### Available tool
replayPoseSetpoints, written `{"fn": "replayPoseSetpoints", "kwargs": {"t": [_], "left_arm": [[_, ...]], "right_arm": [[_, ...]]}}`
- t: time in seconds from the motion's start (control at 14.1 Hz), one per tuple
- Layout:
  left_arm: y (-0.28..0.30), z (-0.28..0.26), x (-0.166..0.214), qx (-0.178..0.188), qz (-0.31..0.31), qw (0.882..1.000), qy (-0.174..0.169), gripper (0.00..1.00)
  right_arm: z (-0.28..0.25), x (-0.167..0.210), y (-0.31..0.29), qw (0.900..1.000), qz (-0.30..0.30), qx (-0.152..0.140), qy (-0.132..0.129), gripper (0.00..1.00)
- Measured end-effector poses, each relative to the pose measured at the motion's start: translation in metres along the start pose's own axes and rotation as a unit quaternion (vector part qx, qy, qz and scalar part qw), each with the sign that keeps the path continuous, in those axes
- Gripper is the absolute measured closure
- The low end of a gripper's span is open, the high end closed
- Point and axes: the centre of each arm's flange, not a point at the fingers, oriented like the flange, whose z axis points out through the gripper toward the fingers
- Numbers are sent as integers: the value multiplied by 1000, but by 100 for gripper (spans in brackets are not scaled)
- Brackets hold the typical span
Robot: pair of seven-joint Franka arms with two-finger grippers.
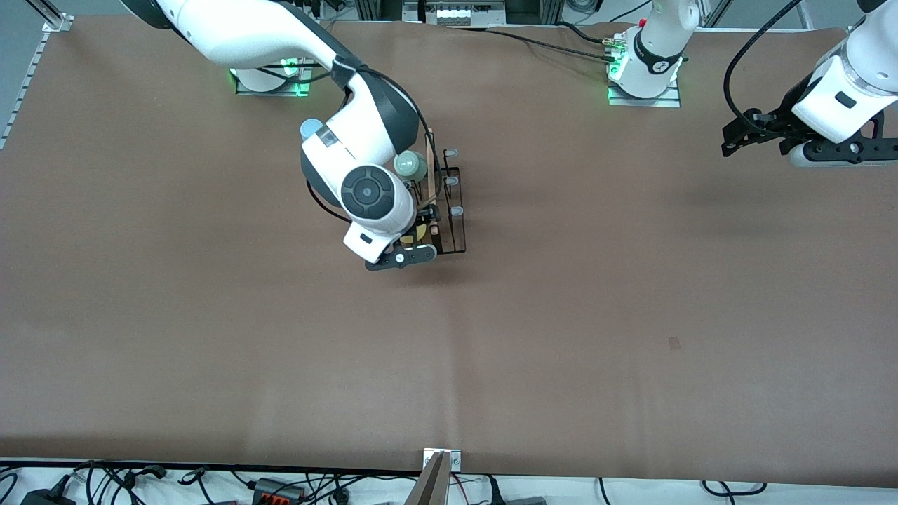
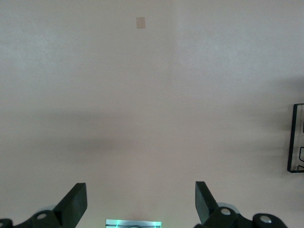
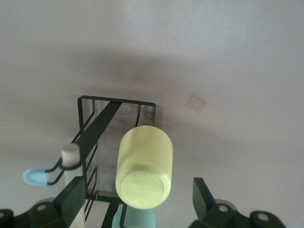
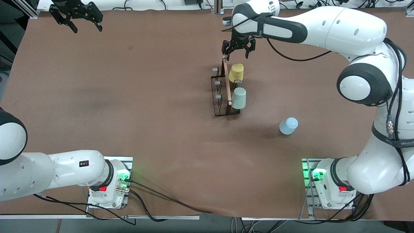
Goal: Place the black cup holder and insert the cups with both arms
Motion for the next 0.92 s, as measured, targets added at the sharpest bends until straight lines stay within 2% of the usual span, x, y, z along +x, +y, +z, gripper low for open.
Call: {"fn": "replayPoseSetpoints", "kwargs": {"t": [0.28, 0.5, 0.78, 0.92], "left_arm": [[0, 0, 0, 0, 0, 1000, 0, 0], [0, 0, 0, 0, 0, 1000, 0, 0], [0, 0, 0, 0, 0, 1000, 0, 0], [0, 0, 0, 0, 0, 1000, 0, 0]], "right_arm": [[-67, -1, 36, 998, 31, 5, 47, 0], [-116, 9, 107, 993, 80, 10, 82, 0], [-154, 18, 200, 985, 135, 19, 104, 0], [-170, 15, 237, 980, 160, 13, 114, 0]]}}
